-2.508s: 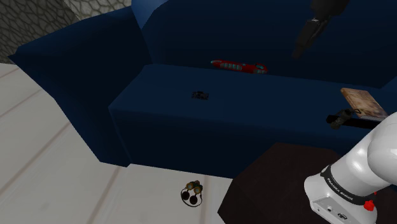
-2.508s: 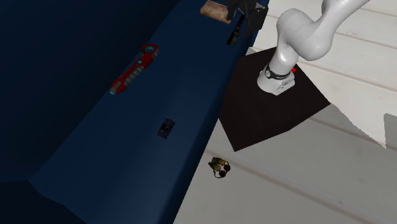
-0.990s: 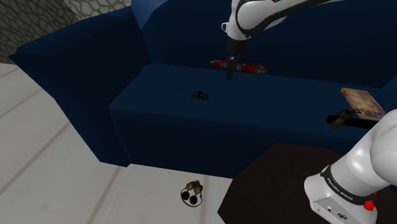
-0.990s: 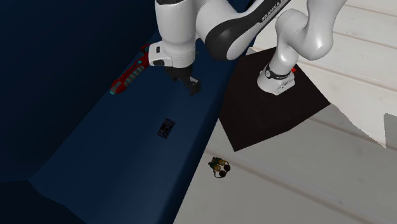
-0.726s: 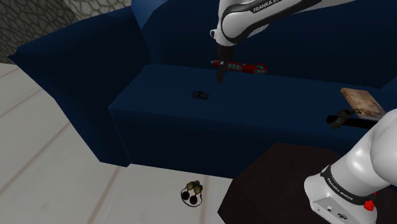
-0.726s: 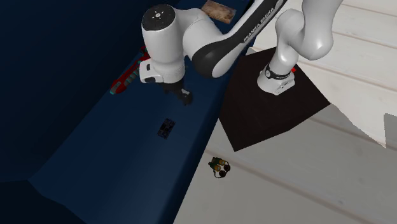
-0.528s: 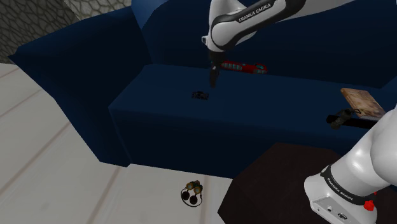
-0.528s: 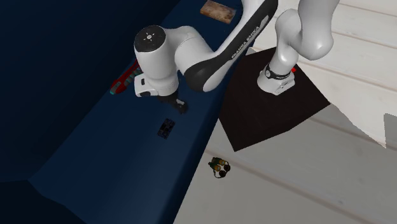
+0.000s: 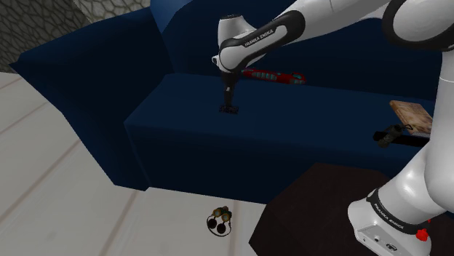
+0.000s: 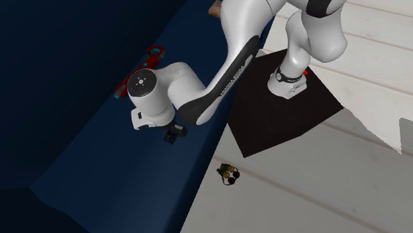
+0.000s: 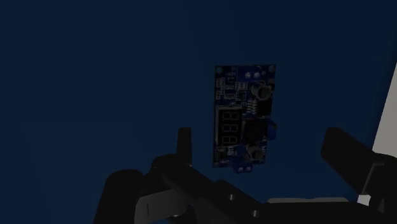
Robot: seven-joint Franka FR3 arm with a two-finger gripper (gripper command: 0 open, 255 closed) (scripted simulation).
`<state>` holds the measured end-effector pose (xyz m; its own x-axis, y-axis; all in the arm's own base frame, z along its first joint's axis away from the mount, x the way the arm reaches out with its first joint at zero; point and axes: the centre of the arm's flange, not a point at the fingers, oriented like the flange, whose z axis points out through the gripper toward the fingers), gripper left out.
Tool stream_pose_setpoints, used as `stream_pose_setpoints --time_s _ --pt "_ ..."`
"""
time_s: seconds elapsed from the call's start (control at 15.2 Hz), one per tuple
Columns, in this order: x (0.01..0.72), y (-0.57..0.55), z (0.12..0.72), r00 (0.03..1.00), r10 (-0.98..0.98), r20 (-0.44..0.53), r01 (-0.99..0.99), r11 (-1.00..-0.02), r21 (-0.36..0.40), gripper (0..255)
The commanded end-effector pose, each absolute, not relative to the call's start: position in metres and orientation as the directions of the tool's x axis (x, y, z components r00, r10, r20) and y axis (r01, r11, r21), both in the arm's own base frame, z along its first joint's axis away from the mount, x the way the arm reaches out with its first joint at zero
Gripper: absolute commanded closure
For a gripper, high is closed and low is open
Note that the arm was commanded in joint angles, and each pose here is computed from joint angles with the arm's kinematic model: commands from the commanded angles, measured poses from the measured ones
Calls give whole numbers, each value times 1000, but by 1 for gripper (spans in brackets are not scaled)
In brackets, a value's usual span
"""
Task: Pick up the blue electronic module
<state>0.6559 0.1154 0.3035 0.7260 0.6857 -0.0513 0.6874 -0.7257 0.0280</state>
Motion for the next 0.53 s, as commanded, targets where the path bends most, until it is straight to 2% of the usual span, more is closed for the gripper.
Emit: stream_pose_setpoints --time_s 0.0,0.46 --pt "659 118 292 723 689 -51 691 -723 28 0" --pt "659 118 268 723 689 -51 691 -723 28 0"
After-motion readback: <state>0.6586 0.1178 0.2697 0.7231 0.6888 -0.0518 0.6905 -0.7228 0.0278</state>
